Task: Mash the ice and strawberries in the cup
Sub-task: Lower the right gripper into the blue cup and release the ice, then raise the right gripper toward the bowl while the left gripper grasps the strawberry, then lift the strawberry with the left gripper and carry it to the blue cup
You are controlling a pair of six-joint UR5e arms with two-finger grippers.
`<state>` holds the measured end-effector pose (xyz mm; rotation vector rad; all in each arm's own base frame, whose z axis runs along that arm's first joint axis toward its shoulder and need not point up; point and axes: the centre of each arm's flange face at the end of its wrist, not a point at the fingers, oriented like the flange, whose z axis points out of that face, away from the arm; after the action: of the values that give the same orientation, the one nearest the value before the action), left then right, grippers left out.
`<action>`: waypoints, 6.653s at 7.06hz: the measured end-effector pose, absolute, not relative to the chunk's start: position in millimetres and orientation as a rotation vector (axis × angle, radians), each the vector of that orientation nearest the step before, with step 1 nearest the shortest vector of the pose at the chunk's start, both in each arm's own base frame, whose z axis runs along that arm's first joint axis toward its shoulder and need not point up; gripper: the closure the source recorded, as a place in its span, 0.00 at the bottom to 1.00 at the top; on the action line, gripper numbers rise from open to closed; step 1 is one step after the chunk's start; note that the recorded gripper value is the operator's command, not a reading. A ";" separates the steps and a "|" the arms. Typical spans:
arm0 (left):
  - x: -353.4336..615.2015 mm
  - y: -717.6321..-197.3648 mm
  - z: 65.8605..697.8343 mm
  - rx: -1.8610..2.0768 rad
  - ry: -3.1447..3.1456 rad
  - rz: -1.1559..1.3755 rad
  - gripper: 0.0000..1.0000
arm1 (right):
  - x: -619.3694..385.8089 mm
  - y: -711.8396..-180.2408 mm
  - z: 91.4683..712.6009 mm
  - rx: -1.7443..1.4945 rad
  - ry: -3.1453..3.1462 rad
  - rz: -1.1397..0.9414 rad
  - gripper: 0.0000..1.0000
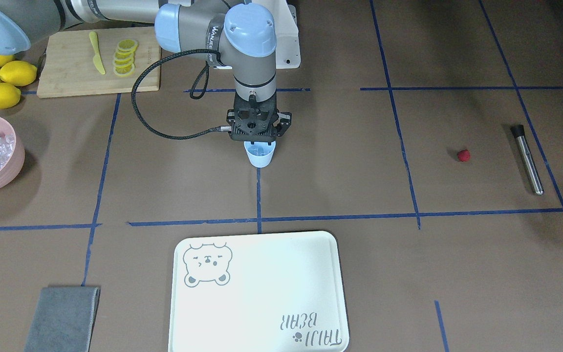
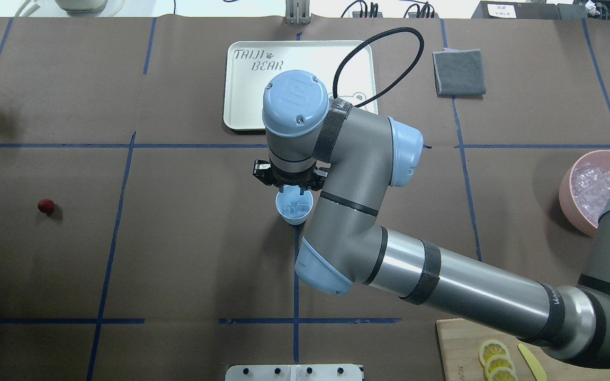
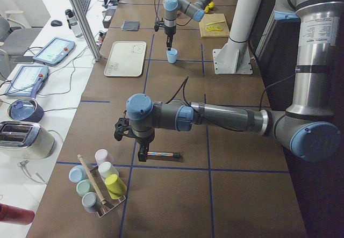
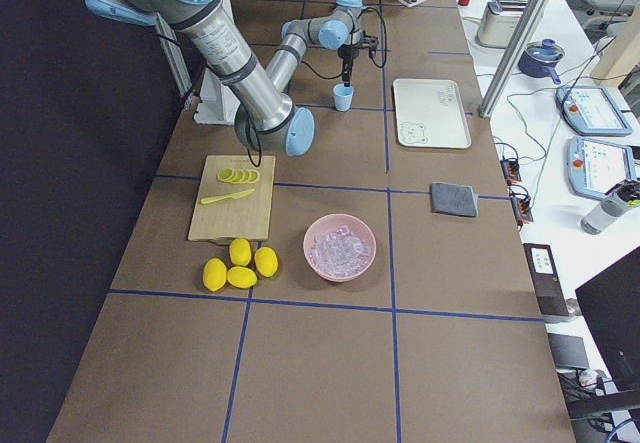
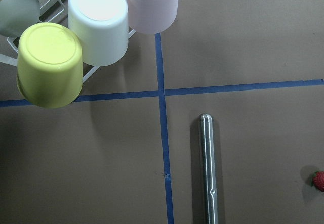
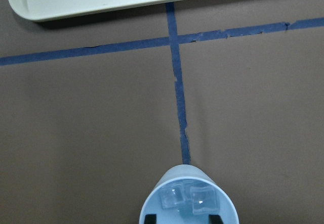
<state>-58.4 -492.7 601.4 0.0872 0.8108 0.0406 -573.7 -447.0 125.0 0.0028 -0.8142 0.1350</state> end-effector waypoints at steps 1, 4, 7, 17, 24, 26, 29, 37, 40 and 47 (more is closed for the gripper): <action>-58.4 -492.8 601.5 0.087 0.811 0.040 0.00 | -573.1 -447.1 121.8 0.008 -0.819 0.130 0.00; -56.9 -493.0 596.9 0.097 0.808 0.050 0.00 | -569.9 -448.4 106.3 0.029 -0.836 0.135 0.00; 3.9 -502.6 560.8 0.178 0.829 0.124 0.00 | -544.6 -466.5 97.7 0.046 -0.855 0.161 0.00; 261.9 -437.0 576.7 0.240 0.827 -0.104 0.05 | -19.0 -578.6 447.1 0.188 -0.843 -0.173 0.00; 274.2 -428.8 580.6 0.233 0.836 -0.082 0.12 | -0.1 -548.2 504.9 0.141 -0.821 -0.184 0.00; 272.6 -426.0 583.1 0.229 0.833 -0.080 0.14 | 0.0 -548.7 504.2 0.142 -0.820 -0.182 0.00; 271.7 -423.5 585.9 0.222 0.829 -0.079 0.25 | -0.5 -550.6 500.8 0.145 -0.820 -0.180 0.00; 258.9 -406.1 560.0 0.171 0.872 -0.051 1.00 | -0.2 -549.0 503.9 0.139 -0.821 -0.177 0.00; 284.1 -430.6 481.2 0.133 0.888 -0.047 1.00 | 24.9 -539.3 544.6 0.130 -0.813 -0.201 0.00; 445.7 -476.9 162.7 -0.088 1.057 -0.295 1.00 | 95.4 -478.6 663.1 0.170 -0.796 -0.173 0.00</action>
<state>445.7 -476.9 162.7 -0.0877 1.0569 -0.2947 95.4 -478.6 663.1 0.1696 -0.7959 -0.1731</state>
